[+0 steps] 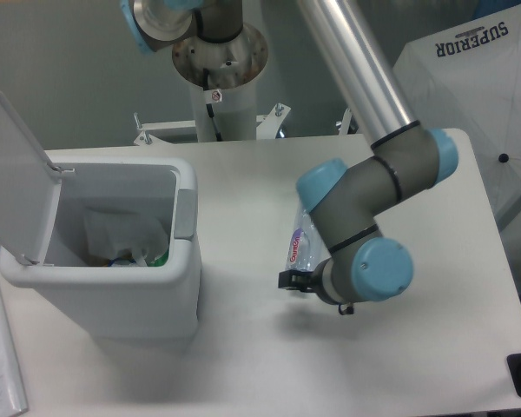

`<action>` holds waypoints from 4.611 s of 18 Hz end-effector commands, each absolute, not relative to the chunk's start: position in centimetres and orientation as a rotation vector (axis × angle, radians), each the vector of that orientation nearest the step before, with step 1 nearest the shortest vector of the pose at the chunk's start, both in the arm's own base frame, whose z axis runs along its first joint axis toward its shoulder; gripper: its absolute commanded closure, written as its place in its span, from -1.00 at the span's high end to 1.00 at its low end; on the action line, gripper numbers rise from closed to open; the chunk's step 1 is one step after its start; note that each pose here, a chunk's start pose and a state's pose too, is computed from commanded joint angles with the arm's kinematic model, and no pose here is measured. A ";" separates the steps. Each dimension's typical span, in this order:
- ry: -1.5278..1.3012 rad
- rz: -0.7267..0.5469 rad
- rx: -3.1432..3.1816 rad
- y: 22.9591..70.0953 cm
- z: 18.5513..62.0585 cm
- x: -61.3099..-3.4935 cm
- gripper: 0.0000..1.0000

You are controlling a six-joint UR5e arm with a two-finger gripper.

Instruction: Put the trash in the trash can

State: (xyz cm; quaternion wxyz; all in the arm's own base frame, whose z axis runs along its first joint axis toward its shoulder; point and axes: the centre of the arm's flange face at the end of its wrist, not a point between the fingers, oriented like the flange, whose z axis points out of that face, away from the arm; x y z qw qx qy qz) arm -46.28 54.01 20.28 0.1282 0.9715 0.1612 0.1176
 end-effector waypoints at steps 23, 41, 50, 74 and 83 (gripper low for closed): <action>0.329 0.237 2.728 54.7 17.7 -43.8 -0.48; 0.494 0.270 2.958 54.3 27.1 -48.3 -1.00; 0.598 0.364 3.394 52.7 40.0 -51.2 -1.00; 0.585 0.623 4.146 48.3 67.9 -39.2 -1.00; 0.313 0.853 4.141 46.5 65.5 -29.2 -1.00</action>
